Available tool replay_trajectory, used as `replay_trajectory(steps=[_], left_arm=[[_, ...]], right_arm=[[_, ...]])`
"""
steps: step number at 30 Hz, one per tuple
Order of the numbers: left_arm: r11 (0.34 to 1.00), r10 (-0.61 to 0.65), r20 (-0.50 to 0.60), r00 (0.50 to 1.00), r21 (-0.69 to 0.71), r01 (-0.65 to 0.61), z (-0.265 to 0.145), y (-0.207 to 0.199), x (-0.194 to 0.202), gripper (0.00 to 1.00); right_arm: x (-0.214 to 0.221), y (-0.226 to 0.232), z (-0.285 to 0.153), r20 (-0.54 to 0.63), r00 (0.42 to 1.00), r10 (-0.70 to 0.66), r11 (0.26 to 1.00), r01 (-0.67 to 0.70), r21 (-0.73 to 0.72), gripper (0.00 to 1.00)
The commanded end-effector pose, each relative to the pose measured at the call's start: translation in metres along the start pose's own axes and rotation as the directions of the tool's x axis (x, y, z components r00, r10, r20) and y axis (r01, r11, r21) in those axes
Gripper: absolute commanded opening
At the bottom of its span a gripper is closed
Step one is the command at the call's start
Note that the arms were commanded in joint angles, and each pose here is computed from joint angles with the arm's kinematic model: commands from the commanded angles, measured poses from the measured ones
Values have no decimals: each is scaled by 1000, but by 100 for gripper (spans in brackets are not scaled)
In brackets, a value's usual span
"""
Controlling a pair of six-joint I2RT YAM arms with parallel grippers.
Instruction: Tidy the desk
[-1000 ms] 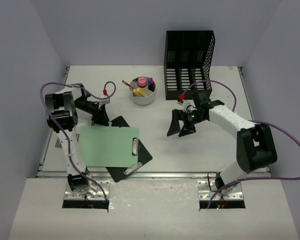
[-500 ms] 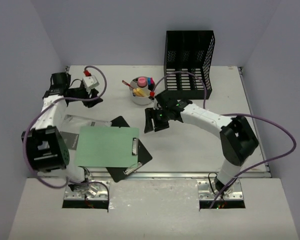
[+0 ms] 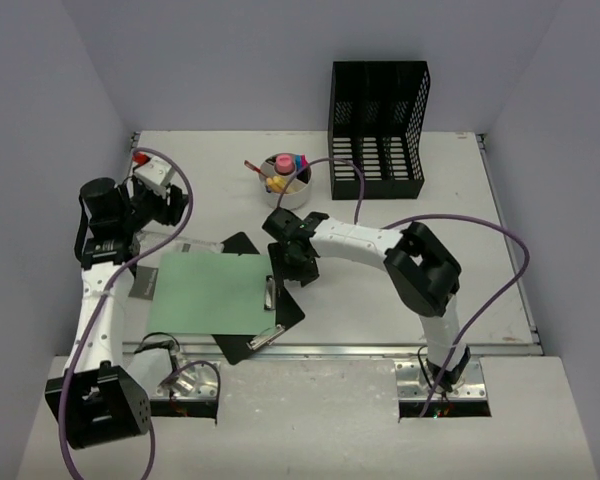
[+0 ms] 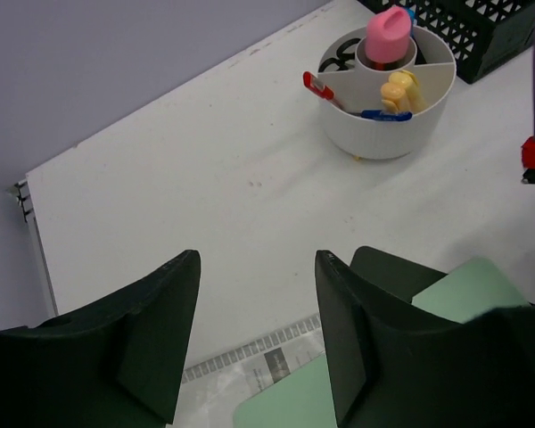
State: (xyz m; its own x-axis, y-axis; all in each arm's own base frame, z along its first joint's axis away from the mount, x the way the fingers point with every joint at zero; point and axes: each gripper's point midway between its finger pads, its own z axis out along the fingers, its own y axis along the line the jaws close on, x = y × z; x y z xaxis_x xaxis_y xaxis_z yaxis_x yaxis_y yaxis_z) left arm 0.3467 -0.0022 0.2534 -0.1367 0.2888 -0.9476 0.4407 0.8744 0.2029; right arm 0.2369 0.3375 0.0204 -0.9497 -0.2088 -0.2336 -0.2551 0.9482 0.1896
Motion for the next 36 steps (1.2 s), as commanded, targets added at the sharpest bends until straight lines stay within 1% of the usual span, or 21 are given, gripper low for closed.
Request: replay_trajectory(steps=[1,8,12,16,24,29,33,35,36], left_arm=[[998,-29,67,997,-56,33,-11,-1,-10,52],[999,-2,84,996,-48,6,-22,-17,1,53],[999,-26,75,997,-35,29,-19,-22,11,53],[998,-47,74,996,-30,49,-16,-22,14,53],[998,-56,63,996,-25,58,-16,-25,23,54],[998,-54,65,996,-26,56,-15,-25,23,54],[997,-67,56,996,-23,68,-14,-26,27,54],[998,-54,71,996,-28,56,-13,-23,24,54],[998,-51,76,996,-31,53,-12,-22,23,54]], right_arm=[[-14,16,-2,40,999,34,999,-34,10,60],[-11,27,10,25,1000,18,1000,-18,6,60],[-10,35,7,31,1000,-4,1000,5,-18,60],[-6,44,10,23,1000,-19,999,19,-32,63],[-8,60,21,2,1000,-5,999,5,-48,64],[-3,53,34,-14,1000,-2,1000,2,-2,63],[0,43,43,-20,1000,-1,999,2,37,61],[1,39,47,-19,1000,-9,998,10,54,57],[1,37,48,-17,1000,-12,998,13,61,53]])
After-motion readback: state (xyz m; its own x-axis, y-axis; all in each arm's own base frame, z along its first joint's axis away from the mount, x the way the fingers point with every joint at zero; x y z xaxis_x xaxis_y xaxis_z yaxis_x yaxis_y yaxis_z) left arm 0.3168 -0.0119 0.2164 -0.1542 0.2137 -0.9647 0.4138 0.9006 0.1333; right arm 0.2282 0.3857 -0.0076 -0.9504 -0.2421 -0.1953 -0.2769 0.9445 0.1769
